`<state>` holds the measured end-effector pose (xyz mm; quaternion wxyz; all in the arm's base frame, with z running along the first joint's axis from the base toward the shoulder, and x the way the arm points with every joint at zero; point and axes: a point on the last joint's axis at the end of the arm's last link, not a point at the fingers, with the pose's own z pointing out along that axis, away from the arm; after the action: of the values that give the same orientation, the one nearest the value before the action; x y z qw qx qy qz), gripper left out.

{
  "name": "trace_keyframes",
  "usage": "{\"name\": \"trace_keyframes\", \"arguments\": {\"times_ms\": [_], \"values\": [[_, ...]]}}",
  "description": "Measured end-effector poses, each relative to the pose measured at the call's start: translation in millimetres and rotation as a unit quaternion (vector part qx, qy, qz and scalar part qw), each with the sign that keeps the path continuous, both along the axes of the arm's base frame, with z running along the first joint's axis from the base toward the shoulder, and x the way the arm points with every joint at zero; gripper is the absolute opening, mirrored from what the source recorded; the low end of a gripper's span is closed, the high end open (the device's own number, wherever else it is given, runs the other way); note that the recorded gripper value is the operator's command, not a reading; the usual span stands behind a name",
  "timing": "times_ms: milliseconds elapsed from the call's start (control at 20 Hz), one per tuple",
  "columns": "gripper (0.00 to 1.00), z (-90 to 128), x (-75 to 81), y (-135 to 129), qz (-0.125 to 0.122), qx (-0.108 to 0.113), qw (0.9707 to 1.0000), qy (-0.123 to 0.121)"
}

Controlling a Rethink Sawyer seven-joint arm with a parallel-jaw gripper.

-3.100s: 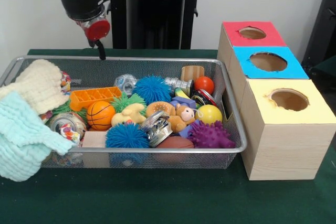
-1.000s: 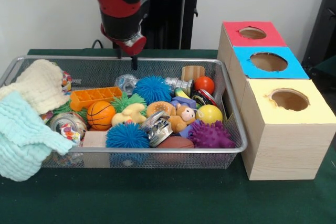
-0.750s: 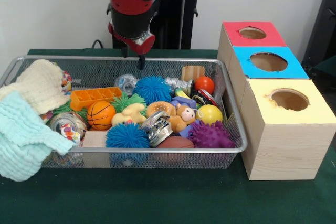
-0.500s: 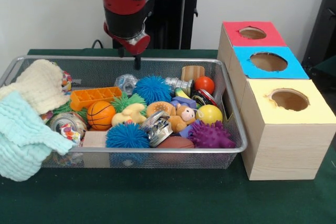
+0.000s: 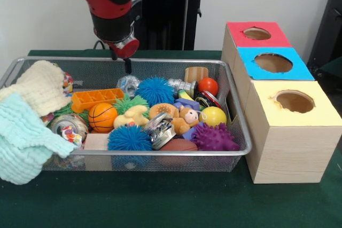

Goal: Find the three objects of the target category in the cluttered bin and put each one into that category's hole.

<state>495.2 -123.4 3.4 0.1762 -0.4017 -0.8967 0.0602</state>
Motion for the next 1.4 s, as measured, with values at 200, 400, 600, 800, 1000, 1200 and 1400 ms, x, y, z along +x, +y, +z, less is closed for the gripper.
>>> {"name": "trace_keyframes", "arguments": {"times_ms": [200,400,600,800,1000,1200,1400], "values": [[1.00,-0.3,1.4,-4.2,-0.004,0.001,1.0000,-0.006],[1.00,-1.8,5.4,-7.1,-0.008,0.003,0.9998,-0.020],[1.00,-6.5,11.1,-3.9,-0.008,0.008,0.9992,-0.038],[1.00,-13.8,17.1,3.9,-0.008,0.018,0.9982,-0.057],[1.00,-20.6,20.2,11.9,-0.011,0.029,0.9977,-0.061],[1.00,-26.8,21.3,13.8,-0.015,0.033,0.9976,-0.058],[1.00,-31.2,24.1,12.5,-0.024,0.036,0.9979,-0.048]]}}
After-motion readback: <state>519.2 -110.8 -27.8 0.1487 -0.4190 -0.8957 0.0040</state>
